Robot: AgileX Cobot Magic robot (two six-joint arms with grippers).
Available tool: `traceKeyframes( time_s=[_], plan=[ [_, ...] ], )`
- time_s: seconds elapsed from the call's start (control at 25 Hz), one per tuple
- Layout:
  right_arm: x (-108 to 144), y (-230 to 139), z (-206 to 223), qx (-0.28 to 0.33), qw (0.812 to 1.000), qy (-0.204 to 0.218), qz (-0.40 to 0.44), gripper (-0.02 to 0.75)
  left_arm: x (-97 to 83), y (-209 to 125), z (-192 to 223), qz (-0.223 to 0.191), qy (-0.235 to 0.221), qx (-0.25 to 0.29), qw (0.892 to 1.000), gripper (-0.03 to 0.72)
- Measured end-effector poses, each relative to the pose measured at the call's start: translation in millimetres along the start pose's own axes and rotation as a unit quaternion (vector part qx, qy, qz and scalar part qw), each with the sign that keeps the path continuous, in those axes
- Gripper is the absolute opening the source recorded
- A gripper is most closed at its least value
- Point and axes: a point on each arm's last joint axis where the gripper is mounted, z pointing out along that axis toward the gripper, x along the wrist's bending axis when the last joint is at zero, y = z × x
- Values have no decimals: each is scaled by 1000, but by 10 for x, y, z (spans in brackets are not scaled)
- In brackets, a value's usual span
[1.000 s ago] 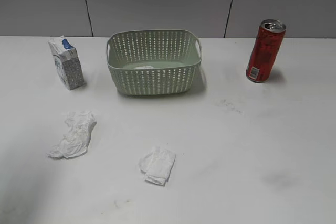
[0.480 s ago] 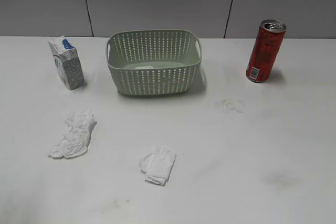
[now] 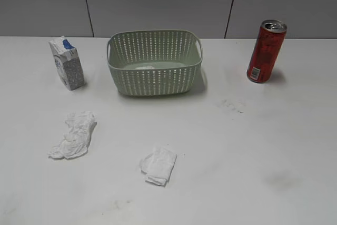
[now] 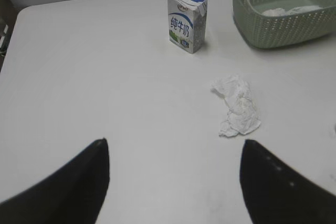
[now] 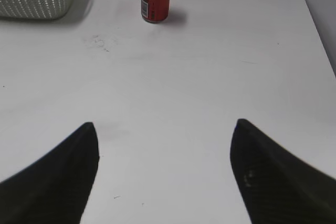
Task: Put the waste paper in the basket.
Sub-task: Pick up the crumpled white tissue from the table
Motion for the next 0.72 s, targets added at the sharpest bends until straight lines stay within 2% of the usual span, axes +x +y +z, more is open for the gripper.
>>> traceKeyframes(
  time_s=[0.56,0.72],
  plan=[
    [-1,0,0,0,1000,-1,0,591,-96,-441,-293,4,6,-99,995,588],
    [-1,0,0,0,1000,0,0,591,-96,-454,-307,3,9,-102,995,588]
  ],
)
